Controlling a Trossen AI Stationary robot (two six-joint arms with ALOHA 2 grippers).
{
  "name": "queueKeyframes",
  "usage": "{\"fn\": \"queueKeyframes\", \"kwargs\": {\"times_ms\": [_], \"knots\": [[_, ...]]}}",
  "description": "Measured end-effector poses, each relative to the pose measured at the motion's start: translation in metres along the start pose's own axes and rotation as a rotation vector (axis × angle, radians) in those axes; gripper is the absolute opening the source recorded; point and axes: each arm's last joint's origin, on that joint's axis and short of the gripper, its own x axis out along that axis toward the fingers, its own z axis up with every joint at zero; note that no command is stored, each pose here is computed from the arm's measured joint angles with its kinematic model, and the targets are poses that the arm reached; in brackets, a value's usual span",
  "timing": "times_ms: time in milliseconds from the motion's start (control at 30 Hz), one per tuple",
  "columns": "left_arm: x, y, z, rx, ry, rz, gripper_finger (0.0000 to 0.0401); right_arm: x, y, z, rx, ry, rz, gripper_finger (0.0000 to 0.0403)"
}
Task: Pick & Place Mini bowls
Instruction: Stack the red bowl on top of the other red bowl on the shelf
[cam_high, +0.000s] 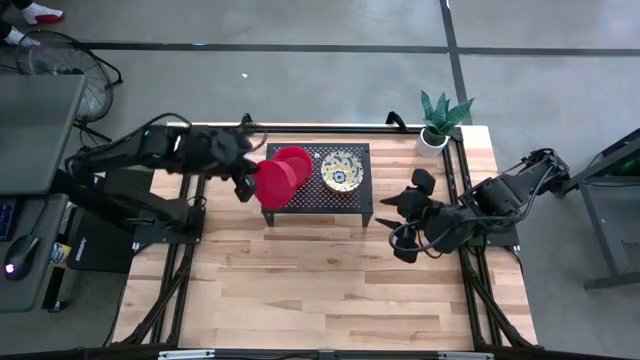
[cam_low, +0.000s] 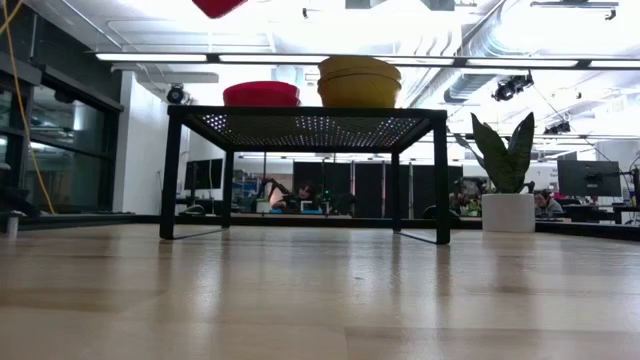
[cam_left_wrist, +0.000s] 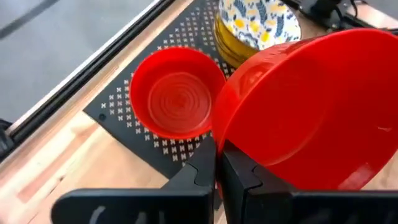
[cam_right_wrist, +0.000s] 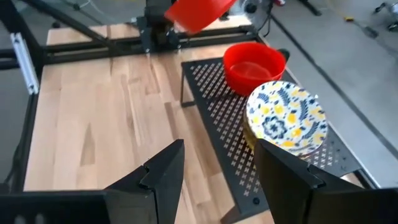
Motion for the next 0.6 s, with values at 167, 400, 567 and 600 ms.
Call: {"fn": "queueKeyframes", "kwargs": {"times_ms": [167, 400, 567, 600], "knots": [[0.015, 0.009, 0.015, -0.030, 0.046, -0.008, 0.0000, 0.000, 0.000, -0.002, -0.012, 0.043, 0.041, 0.0183], [0.044, 0.028, 0.029, -0.072, 0.153, -0.045, 0.0000, 0.000, 0.000, -0.007, -0.036, 0.101, 0.075, 0.0183], [0.063, 0.045, 0.037, -0.119, 0.206, -0.052, 0.0000, 0.000, 0.000, -0.008, -0.040, 0.123, 0.097, 0.0183], [0.068, 0.049, 0.039, -0.133, 0.217, -0.051, 0.0000, -0.001, 0.000, -0.008, -0.040, 0.128, 0.100, 0.0183]]}}
